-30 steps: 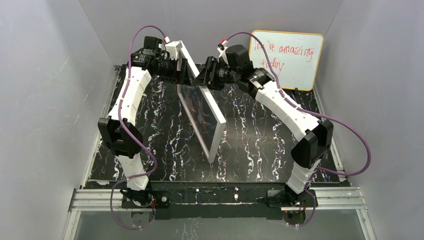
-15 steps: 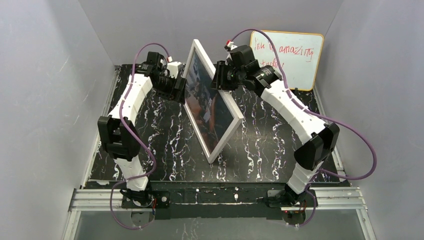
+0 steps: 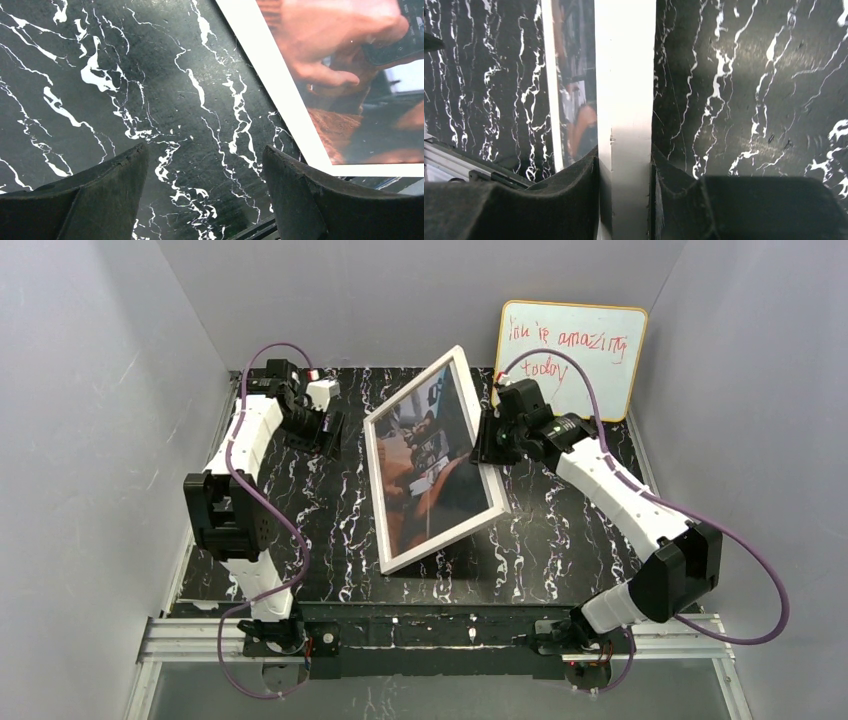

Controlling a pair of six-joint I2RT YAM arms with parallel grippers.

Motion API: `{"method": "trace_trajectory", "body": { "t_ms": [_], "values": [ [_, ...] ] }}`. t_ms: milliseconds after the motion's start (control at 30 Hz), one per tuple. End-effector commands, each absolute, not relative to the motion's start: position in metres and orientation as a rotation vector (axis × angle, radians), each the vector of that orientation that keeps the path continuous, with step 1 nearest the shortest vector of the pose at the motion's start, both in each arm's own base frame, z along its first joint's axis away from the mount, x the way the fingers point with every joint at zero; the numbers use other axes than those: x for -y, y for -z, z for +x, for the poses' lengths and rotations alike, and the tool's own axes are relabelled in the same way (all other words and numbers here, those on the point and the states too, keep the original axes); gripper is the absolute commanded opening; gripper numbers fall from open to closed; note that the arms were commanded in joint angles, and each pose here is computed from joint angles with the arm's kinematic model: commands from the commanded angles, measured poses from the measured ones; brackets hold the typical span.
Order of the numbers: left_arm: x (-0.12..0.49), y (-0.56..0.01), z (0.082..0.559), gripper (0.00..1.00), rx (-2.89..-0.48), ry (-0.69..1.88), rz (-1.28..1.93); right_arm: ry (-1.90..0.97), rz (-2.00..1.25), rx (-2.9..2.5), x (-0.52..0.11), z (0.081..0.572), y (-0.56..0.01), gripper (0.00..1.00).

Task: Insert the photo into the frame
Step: Turn over the photo frame at the center of the board.

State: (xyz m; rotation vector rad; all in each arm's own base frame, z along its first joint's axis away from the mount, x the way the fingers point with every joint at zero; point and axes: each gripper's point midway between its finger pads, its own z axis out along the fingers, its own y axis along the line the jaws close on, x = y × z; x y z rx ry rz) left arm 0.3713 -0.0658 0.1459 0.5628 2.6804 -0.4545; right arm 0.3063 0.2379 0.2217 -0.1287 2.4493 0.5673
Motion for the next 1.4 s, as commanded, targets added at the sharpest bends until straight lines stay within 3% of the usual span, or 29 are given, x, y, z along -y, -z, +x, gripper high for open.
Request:
{"method": "trace_trajectory", "body": {
  "t_ms": [0,400,600,733,1167,1367],
  "values": [
    [0.061,-0.138,0.356,0.82,-2.71,0.481,0.631,-0.702,-0.106,-2.368,-0.244,0.303,-0.227,0.37],
    [0.05,-0.12,0.33,0.83,-2.768,0.5,0.722,-1.209,-0.015,-2.208,-0.276,0.287,-0.189,0.39],
    [0.037,-0.114,0.327,0.84,-2.795,0.498,0.69,-1.288,0.032,-2.214,-0.283,0.293,-0.162,0.42],
    [0.033,-0.109,0.326,0.85,-2.81,0.493,0.685,-1.298,0.091,-2.237,-0.282,0.298,-0.137,0.53],
    [0.004,-0.093,0.324,0.85,-2.858,0.462,0.668,-1.434,0.165,-2.318,-0.281,0.301,-0.077,0.7],
    [-0.002,-0.079,0.322,0.86,-2.877,0.443,0.656,-1.115,0.195,-2.464,-0.254,0.307,-0.059,0.9]
  ]
}}
